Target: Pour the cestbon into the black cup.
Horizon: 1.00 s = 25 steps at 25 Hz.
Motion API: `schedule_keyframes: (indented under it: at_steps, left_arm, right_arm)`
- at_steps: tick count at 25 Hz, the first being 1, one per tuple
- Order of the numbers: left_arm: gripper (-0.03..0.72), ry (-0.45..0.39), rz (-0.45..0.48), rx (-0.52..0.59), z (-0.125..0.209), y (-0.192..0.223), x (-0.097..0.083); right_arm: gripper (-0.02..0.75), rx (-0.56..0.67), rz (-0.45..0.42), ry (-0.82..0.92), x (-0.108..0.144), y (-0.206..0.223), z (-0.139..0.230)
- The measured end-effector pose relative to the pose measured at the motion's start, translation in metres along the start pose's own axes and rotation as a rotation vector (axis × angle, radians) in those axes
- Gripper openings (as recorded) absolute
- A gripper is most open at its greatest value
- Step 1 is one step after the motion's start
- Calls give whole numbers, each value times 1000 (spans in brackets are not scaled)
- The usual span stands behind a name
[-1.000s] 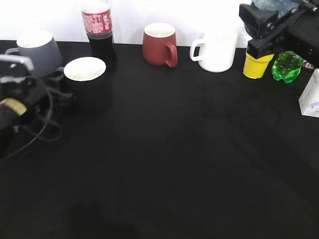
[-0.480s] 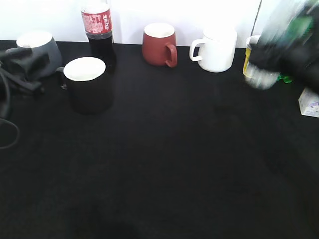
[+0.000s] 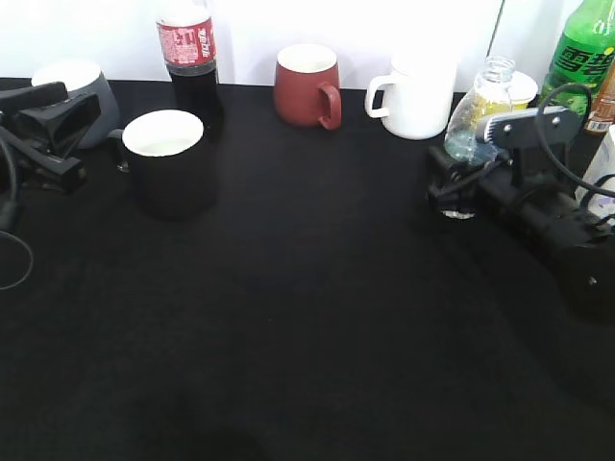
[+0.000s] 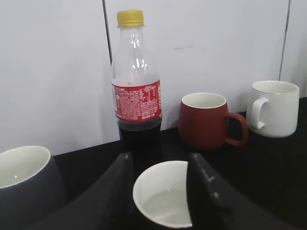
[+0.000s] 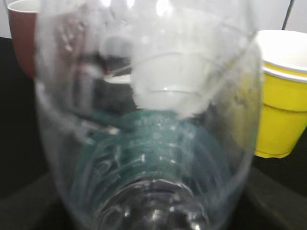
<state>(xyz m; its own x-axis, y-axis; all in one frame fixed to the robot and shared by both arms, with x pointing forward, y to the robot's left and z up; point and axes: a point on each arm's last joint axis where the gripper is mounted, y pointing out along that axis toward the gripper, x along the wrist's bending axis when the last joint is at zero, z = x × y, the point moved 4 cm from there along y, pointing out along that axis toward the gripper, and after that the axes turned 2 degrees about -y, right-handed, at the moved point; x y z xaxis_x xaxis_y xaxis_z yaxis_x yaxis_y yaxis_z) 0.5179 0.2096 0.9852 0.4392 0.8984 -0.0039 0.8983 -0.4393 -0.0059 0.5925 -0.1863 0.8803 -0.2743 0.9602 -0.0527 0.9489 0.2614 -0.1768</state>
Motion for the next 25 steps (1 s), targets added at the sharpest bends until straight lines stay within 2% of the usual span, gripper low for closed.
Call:
schedule_keyframes:
  at_steps: [2, 4, 5, 7, 9, 11, 14, 17, 19, 21, 23, 25]
  left_arm:
    - [291, 12, -13, 33, -4, -5, 1]
    - [291, 28, -40, 99, -8, -13, 2]
    - [291, 10, -63, 155, -8, -20, 4]
    - [291, -91, -134, 329, 4, -36, 8]
    - [291, -156, -201, 524, 14, -50, 6]
    - [291, -214, -233, 632, -5, -59, -2]
    - [291, -214, -201, 620, -52, -89, -18]
    - [290, -230, -177, 598, -74, -154, -27]
    - [286, -221, -185, 583, -77, -197, -26]
    - [280, -184, -175, 575, -73, -233, -26]
    - [279, -165, -143, 550, -68, -257, -30]
    - [279, -162, -136, 518, -56, -268, -30]
  right_arm:
    - [599, 70, -5, 19, 0, -10, 3]
    - [601, 73, -6, 26, -1, -30, -5]
    - [601, 106, -8, 28, -2, -42, -6]
    - [601, 228, -16, 52, -2, -57, -7]
    - [596, 334, -28, 69, -1, -65, -23]
    - [596, 366, -41, 78, -2, -79, -61]
    - [596, 386, -66, 76, -4, -143, -115]
    - [596, 306, -90, 80, -9, -244, -150]
    - [596, 290, -114, 88, -9, -302, -146]
    - [595, 348, -125, 75, -9, -339, -127]
    - [595, 382, -110, 69, -11, -351, -105]
    - [595, 405, -12, 115, -21, -348, -92]
